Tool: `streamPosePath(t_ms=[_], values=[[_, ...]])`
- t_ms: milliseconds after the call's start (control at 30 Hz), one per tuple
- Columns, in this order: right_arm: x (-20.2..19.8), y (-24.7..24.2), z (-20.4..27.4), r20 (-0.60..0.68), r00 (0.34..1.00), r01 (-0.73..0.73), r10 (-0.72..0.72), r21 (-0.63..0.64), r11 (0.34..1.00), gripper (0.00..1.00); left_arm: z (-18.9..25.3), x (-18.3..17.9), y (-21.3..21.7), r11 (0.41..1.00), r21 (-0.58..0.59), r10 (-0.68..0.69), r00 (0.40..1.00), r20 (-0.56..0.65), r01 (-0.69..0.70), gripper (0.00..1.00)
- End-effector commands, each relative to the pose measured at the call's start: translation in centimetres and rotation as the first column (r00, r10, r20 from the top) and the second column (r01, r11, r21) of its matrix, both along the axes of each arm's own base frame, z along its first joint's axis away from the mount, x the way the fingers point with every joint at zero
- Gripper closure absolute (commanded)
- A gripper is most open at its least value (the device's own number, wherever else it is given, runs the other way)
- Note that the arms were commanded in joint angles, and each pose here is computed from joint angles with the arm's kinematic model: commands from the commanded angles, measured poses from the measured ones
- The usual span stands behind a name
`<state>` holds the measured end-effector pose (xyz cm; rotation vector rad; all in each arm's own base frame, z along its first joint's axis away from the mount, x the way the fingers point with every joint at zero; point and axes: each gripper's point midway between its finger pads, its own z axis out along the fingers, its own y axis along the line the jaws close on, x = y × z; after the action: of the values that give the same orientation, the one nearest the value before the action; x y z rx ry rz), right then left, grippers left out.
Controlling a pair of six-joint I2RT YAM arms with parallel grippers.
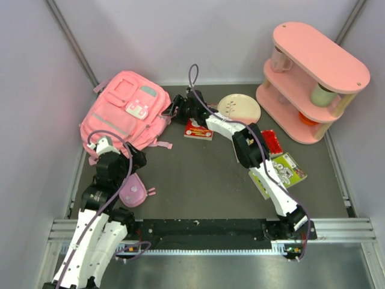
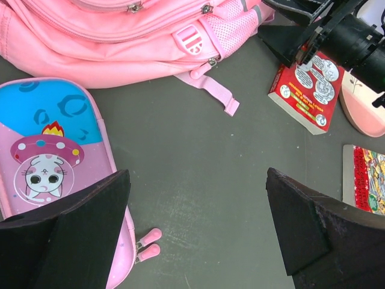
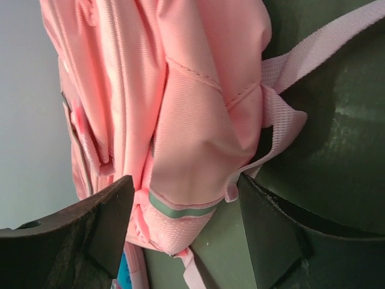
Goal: Pack the student bag
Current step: Pick up the student bag at the corner of the board.
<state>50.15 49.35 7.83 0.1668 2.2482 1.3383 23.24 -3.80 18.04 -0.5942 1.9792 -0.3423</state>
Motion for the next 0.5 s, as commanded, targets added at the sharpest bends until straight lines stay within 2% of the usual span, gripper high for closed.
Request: streamPosePath(t_ms=[0,100,167,267,300,400,433,467], values=[[-0.2,1.6,0.5,0.037,0.999,-0.006,0.006,0.006,1.0,0.32,-0.5,-0.5,-0.2,1.0,-0.025,-0.002,1.0,0.005,0.002,0.01],[-0.5,1.6,-0.3,0.026,1.0,-0.009,0.01,-0.013,1.0,0.43,-0.6,-0.7,-0.2,1.0,-0.025,-0.009,1.0,0.008,0.009,0.01],[-0.6,1.6,-0.7,0.027,1.0,-0.014,0.014,-0.021,1.0,0.43,-0.7,-0.8,-0.5,0.999,-0.028,-0.025,1.0,0.004,0.025,0.01],[-0.6,1.9,-0.5,0.036,0.999,-0.02,0.021,-0.018,1.0,0.32,-0.9,-0.9,-0.7,0.999,-0.027,-0.043,0.999,-0.005,0.043,0.01],[-0.6,2.1,-0.3,0.04,0.999,-0.021,0.022,-0.015,1.0,0.25,-0.9,-1.0,-0.8,0.998,-0.028,-0.048,0.999,-0.004,0.048,0.01],[-0.6,2.5,0.0,0.048,0.998,-0.027,0.028,-0.008,1.0,0.2,-1.2,-1.1,-0.9,0.998,-0.029,-0.058,0.998,-0.011,0.057,0.01],[-0.6,2.8,0.5,0.062,0.998,-0.03,0.03,-0.002,1.0,0.21,-1.4,-1.1,-1.0,0.998,-0.03,-0.059,0.998,-0.014,0.058,0.01],[-0.7,3.1,0.6,0.067,0.997,-0.038,0.038,0.002,0.999,0.46,-1.0,-1.0,-1.1,0.997,-0.028,-0.07,0.997,-0.005,0.07,0.01]])
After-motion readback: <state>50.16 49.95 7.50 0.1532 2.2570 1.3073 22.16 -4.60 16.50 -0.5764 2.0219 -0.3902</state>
